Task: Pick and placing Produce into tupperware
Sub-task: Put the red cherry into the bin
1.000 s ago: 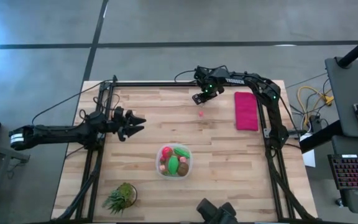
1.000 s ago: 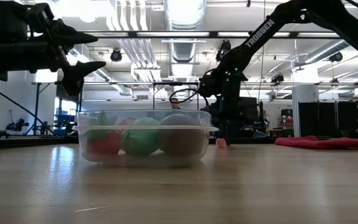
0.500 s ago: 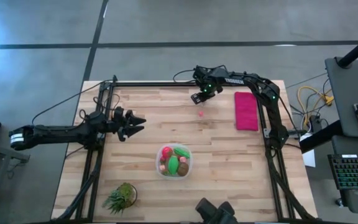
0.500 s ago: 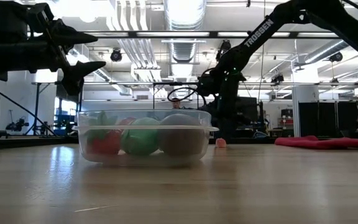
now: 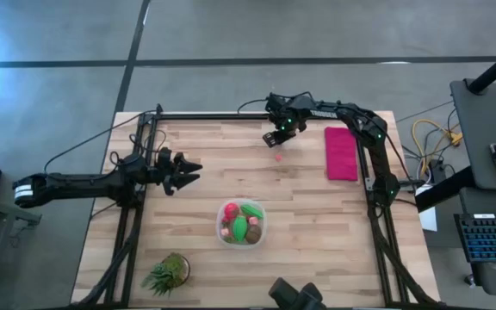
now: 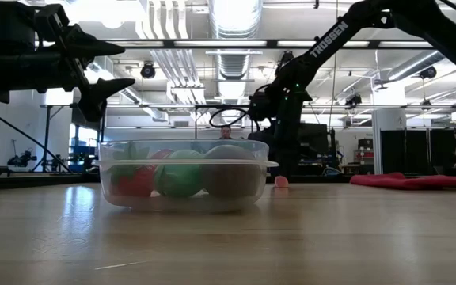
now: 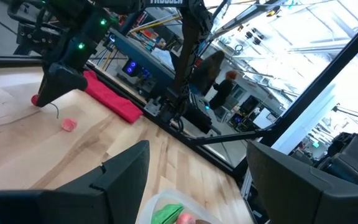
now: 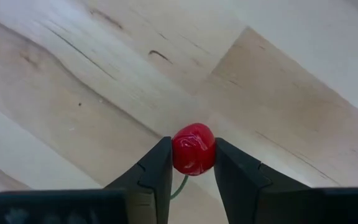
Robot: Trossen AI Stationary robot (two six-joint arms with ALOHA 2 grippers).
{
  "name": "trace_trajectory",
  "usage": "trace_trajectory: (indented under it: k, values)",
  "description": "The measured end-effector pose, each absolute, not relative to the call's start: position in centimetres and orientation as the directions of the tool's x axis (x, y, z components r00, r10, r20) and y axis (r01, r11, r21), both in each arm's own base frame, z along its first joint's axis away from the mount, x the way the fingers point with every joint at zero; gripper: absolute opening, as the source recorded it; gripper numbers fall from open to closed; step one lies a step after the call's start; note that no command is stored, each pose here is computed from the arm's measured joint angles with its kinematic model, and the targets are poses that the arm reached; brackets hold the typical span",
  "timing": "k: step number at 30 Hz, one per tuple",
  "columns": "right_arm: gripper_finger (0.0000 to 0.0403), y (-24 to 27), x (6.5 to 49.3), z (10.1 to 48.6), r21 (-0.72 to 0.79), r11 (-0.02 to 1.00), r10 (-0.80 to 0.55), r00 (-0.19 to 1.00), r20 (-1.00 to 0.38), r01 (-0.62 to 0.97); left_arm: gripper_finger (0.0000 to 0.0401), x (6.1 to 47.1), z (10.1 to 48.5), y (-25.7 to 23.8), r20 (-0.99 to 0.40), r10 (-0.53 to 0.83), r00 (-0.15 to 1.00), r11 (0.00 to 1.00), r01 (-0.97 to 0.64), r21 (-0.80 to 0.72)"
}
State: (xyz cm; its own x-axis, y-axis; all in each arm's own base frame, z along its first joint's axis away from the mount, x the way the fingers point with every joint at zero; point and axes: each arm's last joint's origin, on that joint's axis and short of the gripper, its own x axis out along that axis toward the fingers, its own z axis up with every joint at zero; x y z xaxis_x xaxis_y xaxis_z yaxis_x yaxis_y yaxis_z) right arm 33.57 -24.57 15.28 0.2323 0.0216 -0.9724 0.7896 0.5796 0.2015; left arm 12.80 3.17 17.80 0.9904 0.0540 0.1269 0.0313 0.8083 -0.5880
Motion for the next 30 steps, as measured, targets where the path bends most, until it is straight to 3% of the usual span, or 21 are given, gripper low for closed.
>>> trace_trajectory:
  k: [8,14,24,30]
  values:
    - [0.0101,-24.4,33.8,17.8,0.274,0.646,0.07,0.302,-0.951,0.713,0.0255,12.8,17.8,3.2,0.126,0.053,0.991,0.802,0.033,-0.596]
    - [0.0101,-22.9,34.4,23.0,0.456,0.716,0.239,0.428,-0.872,0.529,0.0255,12.8,17.8,3.2,0.123,0.052,0.991,0.794,0.033,-0.606]
    - [0.0104,-16.9,37.5,29.2,0.457,0.826,0.274,0.473,-0.838,0.331,0.0255,13.2,17.1,3.2,0.067,0.035,0.997,0.773,0.015,-0.635]
    - [0.0103,-11.4,39.4,28.7,0.425,0.867,0.299,0.411,-0.861,0.261,0.0255,13.1,17.6,2.5,0.099,-0.198,0.975,0.739,0.215,-0.639]
